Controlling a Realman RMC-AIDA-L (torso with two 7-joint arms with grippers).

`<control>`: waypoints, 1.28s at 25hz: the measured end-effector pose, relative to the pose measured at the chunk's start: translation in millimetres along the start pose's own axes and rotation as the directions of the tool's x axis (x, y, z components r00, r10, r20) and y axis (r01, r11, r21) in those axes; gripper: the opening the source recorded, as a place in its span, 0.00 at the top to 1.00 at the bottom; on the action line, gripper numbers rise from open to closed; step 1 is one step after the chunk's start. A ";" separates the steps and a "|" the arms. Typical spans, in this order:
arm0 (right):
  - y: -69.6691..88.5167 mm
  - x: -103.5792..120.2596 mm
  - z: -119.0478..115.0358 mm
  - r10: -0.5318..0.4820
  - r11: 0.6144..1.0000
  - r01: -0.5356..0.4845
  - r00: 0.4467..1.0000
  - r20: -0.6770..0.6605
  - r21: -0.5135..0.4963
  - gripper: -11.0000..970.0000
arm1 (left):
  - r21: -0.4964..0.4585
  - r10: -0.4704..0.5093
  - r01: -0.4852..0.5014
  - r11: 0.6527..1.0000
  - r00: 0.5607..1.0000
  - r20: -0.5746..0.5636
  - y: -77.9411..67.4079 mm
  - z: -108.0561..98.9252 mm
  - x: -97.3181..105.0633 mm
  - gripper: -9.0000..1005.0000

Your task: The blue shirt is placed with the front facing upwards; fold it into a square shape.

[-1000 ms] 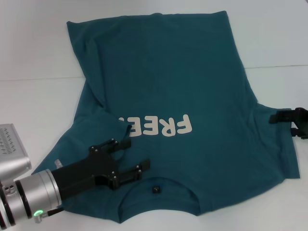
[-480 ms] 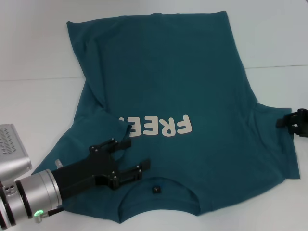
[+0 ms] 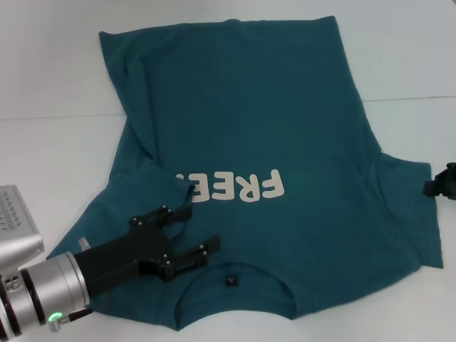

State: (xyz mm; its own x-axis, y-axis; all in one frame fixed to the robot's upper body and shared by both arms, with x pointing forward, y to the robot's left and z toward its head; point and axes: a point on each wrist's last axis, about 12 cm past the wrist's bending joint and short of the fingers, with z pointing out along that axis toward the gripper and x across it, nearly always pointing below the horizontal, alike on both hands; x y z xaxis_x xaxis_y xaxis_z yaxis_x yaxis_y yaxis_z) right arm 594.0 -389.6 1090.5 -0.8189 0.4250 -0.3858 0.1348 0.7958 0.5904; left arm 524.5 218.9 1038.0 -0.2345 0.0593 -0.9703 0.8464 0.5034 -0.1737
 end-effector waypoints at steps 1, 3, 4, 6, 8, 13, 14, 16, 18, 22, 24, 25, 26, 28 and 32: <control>-0.8 -0.3 -1.4 -0.001 1.000 0.001 1.000 -0.001 0.001 0.90 | 0.000 0.000 0.000 1.000 1.000 0.000 0.0 0.0 0.0 0.20; -2.9 -1.3 -4.5 -0.002 1.000 0.002 1.000 0.000 0.004 0.99 | -0.001 0.000 0.000 1.000 1.000 0.001 0.1 -0.2 0.0 0.20; -3.9 -2.2 -6.1 -0.003 1.000 0.003 1.000 0.002 0.007 0.99 | -0.002 -0.001 0.001 1.000 1.000 0.001 0.1 -0.2 0.0 0.20; -5.5 -4.0 -9.0 -0.005 1.000 0.005 1.000 0.007 0.010 0.98 | -0.002 -0.001 0.001 1.000 1.000 0.001 0.2 -0.3 0.0 0.20; -6.3 -4.8 -11.3 -0.003 1.000 0.003 1.000 0.006 0.007 0.98 | -0.002 -0.001 0.001 1.000 1.000 0.001 0.2 -0.4 0.1 0.20; -4.3 -11.3 -24.1 0.010 1.000 -0.010 0.999 -0.049 0.001 0.98 | -0.002 -0.002 0.002 1.000 1.000 0.001 0.1 -0.3 0.1 0.20; -3.9 -14.2 -28.6 0.011 1.000 -0.010 0.998 -0.061 0.013 0.98 | 0.000 -0.002 0.002 1.000 1.000 0.000 0.1 -0.1 0.0 0.20; -2.2 -20.2 -36.9 0.003 0.999 0.000 0.997 -0.076 0.038 0.92 | 0.002 -0.001 0.001 1.000 1.000 -0.001 -0.1 0.4 -0.3 0.20; 0.3 -24.9 -42.2 -0.013 0.998 0.019 0.996 -0.086 0.068 0.87 | 0.004 0.000 0.000 1.000 1.000 -0.001 -0.1 0.9 -0.5 0.20; 4.1 -26.3 -39.9 -0.036 0.993 0.049 0.992 -0.120 0.106 0.76 | 0.007 -0.001 0.001 1.000 1.000 -0.002 -0.3 1.2 -0.6 0.20; 6.1 -25.8 -36.7 -0.045 0.991 0.061 0.990 -0.133 0.116 0.68 | 0.010 -0.001 0.001 1.000 1.000 -0.004 -0.6 1.3 -0.5 0.20; 7.3 -25.8 -35.5 -0.049 0.991 0.065 0.989 -0.137 0.117 0.64 | 0.011 -0.001 0.001 1.000 1.000 -0.005 -0.7 1.5 -0.5 0.20; 8.7 -25.8 -34.2 -0.053 0.991 0.070 0.989 -0.141 0.118 0.59 | 0.013 0.000 0.000 1.000 1.000 -0.007 -0.8 1.7 -0.5 0.20; 10.3 -25.6 -32.6 -0.053 0.991 0.070 0.988 -0.143 0.117 0.51 | 0.015 0.000 0.000 1.000 1.000 -0.008 -1.0 1.8 -0.5 0.20; 10.9 -25.4 -30.8 -0.050 0.991 0.066 0.989 -0.138 0.119 0.34 | 0.017 0.000 0.000 1.000 1.000 -0.007 -1.2 1.9 -0.6 0.20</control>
State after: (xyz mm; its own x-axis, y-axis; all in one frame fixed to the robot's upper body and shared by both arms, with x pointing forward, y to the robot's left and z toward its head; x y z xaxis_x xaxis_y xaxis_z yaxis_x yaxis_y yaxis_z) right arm 599.1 -405.0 1128.6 -0.8938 0.3213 -0.3130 0.1457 0.8679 0.4749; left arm 524.5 216.6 1038.5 -0.2376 0.0658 -0.9691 0.8547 0.4883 -0.1764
